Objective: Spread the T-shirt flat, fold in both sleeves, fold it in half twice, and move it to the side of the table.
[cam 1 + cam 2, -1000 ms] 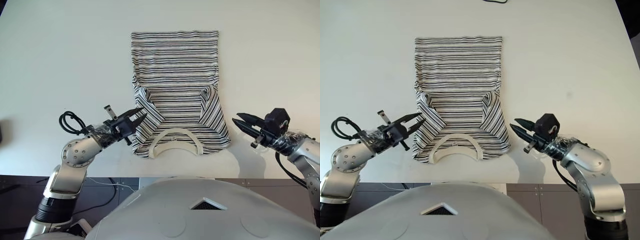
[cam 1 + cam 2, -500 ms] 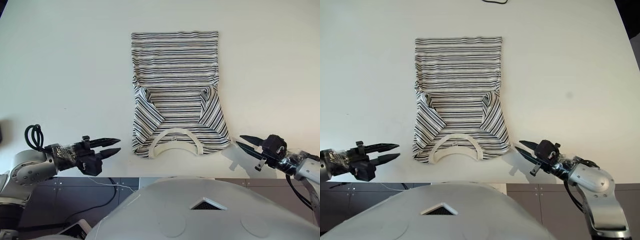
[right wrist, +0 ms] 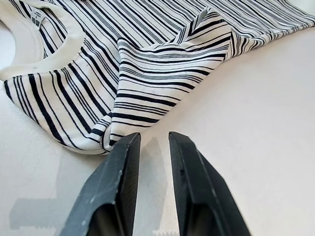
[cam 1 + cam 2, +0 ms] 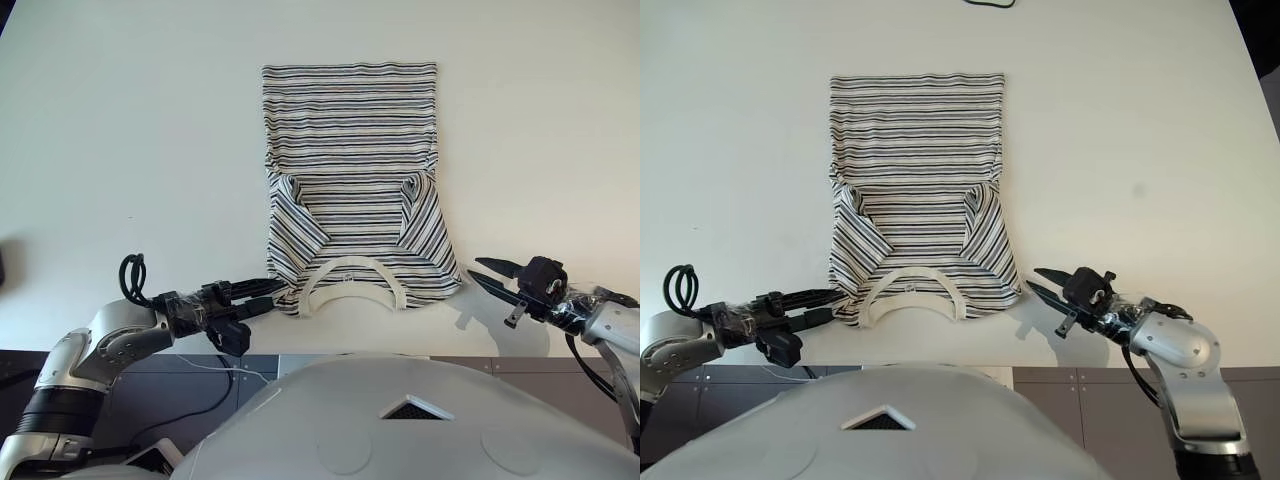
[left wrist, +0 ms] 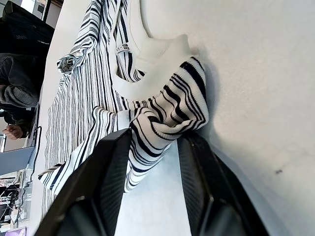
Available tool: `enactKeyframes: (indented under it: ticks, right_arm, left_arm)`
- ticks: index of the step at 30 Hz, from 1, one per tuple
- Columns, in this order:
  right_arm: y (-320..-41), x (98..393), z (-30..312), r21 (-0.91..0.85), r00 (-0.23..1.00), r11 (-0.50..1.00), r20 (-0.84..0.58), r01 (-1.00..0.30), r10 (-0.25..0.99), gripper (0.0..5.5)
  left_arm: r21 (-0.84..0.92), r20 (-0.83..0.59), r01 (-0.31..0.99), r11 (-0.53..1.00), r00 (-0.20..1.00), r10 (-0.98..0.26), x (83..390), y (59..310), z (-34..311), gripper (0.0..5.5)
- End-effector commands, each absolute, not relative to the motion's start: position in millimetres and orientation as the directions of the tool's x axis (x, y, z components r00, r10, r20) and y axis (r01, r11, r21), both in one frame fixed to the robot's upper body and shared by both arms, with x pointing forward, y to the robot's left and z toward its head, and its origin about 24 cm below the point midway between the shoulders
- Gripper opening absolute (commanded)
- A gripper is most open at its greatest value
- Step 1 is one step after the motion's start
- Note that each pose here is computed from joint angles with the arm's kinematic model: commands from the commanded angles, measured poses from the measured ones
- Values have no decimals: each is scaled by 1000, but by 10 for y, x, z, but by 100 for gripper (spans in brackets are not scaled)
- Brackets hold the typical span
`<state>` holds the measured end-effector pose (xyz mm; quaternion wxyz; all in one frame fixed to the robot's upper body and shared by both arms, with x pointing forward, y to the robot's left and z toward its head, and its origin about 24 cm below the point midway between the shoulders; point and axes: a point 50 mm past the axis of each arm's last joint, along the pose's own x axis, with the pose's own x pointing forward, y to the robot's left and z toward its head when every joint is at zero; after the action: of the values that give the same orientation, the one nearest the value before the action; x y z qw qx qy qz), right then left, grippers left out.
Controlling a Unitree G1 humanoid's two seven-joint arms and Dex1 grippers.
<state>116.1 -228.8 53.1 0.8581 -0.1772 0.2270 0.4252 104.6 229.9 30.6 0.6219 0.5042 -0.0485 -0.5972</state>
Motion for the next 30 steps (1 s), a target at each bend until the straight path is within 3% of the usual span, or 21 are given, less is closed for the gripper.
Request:
enactKeyframes:
  ticks: [1, 16, 26, 30]
  right_arm:
    - [-2283, 1186, 514, -113, 528, 570, -551, -814, 646, 105]
    - [-2280, 1138, 423, -111, 500, 547, -586, -829, 638, 105]
    - [-2381, 1104, 461, -160, 487, 507, -614, -847, 620, 105]
    - [-2551, 1032, 508, -290, 438, 334, -687, -897, 580, 105]
  left_arm:
    - [647, -612, 703, -295, 248, -751, 1032, 2330, 224, 169]
    - [627, -624, 697, -349, 181, -760, 1059, 2343, 226, 169]
    - [547, -683, 744, -383, 132, -718, 1011, 2414, 213, 15]
    - [538, -689, 755, -375, 138, -711, 1012, 2443, 231, 15]
